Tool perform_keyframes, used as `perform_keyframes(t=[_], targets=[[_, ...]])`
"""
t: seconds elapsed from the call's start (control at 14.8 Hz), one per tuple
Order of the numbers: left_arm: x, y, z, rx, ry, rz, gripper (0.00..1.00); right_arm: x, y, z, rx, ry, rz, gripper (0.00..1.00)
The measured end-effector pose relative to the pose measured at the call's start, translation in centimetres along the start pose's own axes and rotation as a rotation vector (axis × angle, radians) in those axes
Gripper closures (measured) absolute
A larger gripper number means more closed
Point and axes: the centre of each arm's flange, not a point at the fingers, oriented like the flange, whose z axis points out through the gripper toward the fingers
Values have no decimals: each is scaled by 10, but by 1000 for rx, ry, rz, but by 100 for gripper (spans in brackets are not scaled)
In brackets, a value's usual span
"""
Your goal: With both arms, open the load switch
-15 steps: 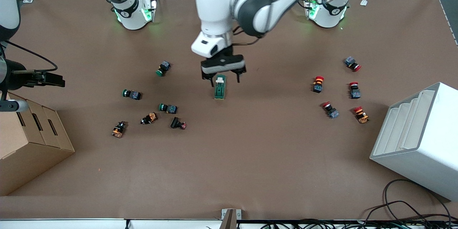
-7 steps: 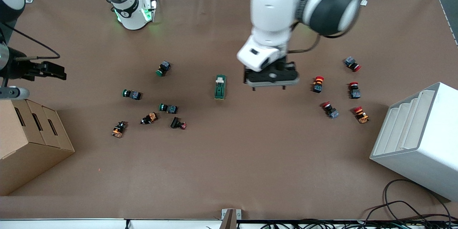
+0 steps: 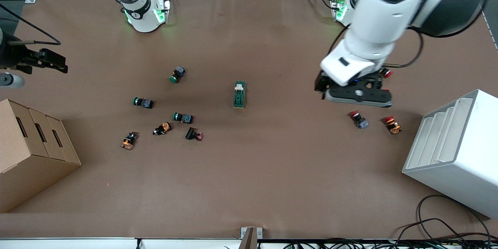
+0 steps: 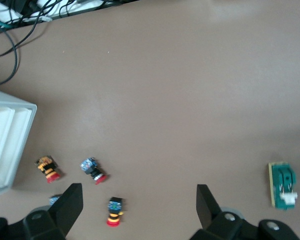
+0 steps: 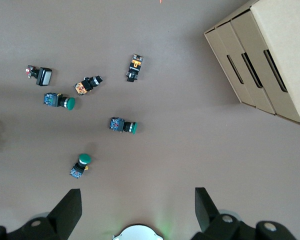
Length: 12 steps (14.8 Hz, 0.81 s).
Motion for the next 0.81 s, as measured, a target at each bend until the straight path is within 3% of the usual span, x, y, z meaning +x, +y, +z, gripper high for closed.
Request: perform_keyframes(t=[0.27, 0.54, 0.81], targets=[[-6, -93, -24, -69, -31, 24, 0, -24, 5, -24, 0, 30, 12, 0], [-29, -167, -44, -63, -77, 15, 0, -43, 11, -41, 2, 58, 23, 0], [-49, -203, -48, -67, -125, -32, 0, -41, 9, -23, 3, 23, 19, 0]])
